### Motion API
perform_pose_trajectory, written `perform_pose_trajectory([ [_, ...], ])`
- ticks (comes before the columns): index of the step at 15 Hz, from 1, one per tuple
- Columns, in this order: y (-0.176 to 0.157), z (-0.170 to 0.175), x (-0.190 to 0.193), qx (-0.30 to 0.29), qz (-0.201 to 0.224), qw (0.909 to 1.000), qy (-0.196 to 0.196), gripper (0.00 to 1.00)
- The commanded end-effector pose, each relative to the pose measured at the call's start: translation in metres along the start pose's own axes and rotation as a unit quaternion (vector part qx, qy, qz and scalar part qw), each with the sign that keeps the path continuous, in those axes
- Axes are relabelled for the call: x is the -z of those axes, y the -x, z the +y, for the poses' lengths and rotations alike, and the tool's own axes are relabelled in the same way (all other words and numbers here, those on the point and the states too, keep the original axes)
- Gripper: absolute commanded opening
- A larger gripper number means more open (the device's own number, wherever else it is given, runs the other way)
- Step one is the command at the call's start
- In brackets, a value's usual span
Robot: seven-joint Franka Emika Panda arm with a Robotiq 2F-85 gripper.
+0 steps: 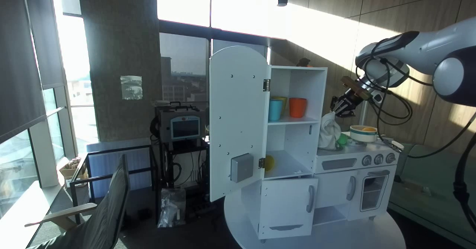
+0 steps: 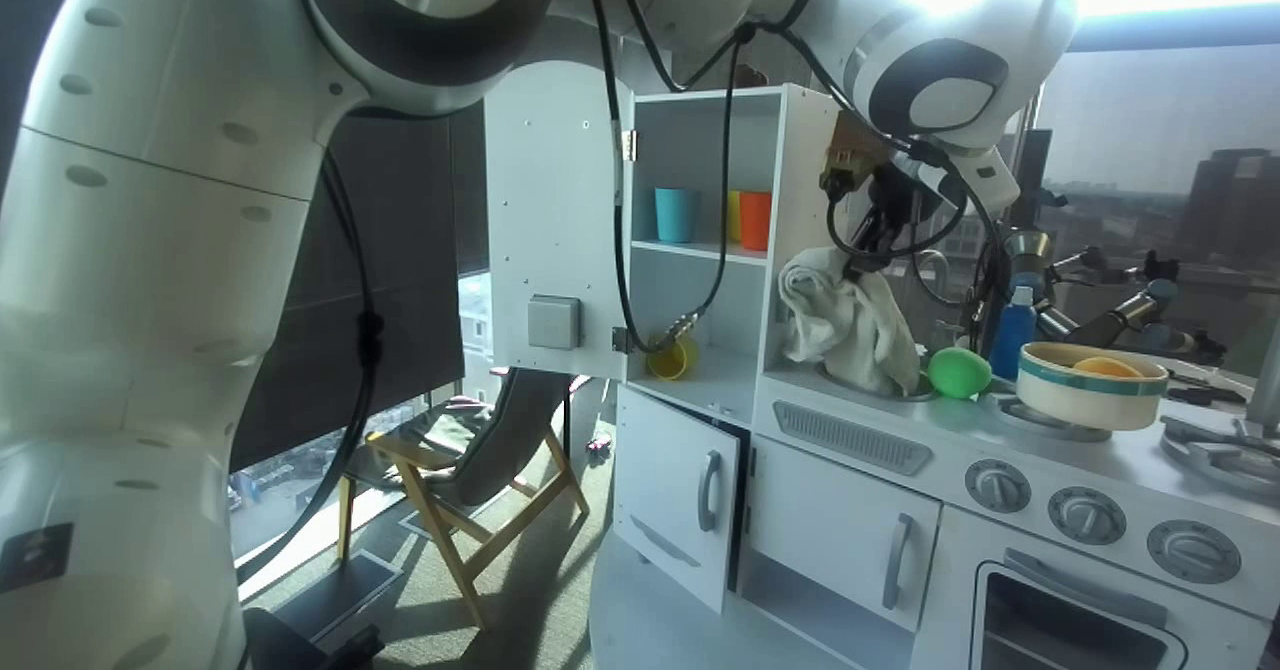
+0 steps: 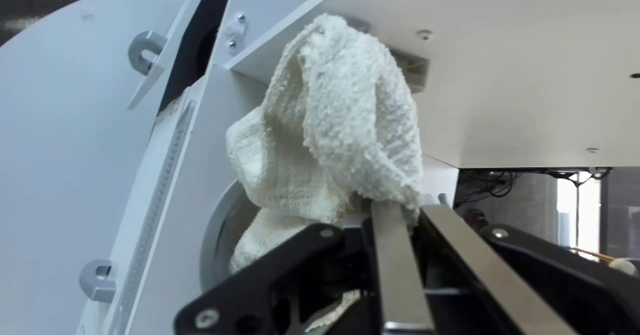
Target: Use the white towel to clean the side and bottom of the top cabinet
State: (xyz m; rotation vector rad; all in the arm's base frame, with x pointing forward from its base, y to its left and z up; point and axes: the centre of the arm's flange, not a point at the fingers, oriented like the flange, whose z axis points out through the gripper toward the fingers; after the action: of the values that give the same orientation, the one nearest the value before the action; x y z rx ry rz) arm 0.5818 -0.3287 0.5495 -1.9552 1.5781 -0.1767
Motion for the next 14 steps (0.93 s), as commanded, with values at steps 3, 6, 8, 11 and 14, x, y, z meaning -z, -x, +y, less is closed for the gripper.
perform_pose_trajectory([
  [3,0.014,-0.037,0.019,-0.007,-0.027,0.9953,-0.093,0.05],
  [6,0.026,-0.042,0.023,-0.001,-0.08,0.9885,-0.128,0.05],
  [8,0.032,-0.043,0.018,0.004,-0.11,0.9841,-0.14,0.05],
  [11,0.038,-0.042,0.016,0.012,-0.144,0.9777,-0.152,0.05],
  [14,0.042,-0.033,0.034,0.016,-0.136,0.9765,-0.166,0.05],
])
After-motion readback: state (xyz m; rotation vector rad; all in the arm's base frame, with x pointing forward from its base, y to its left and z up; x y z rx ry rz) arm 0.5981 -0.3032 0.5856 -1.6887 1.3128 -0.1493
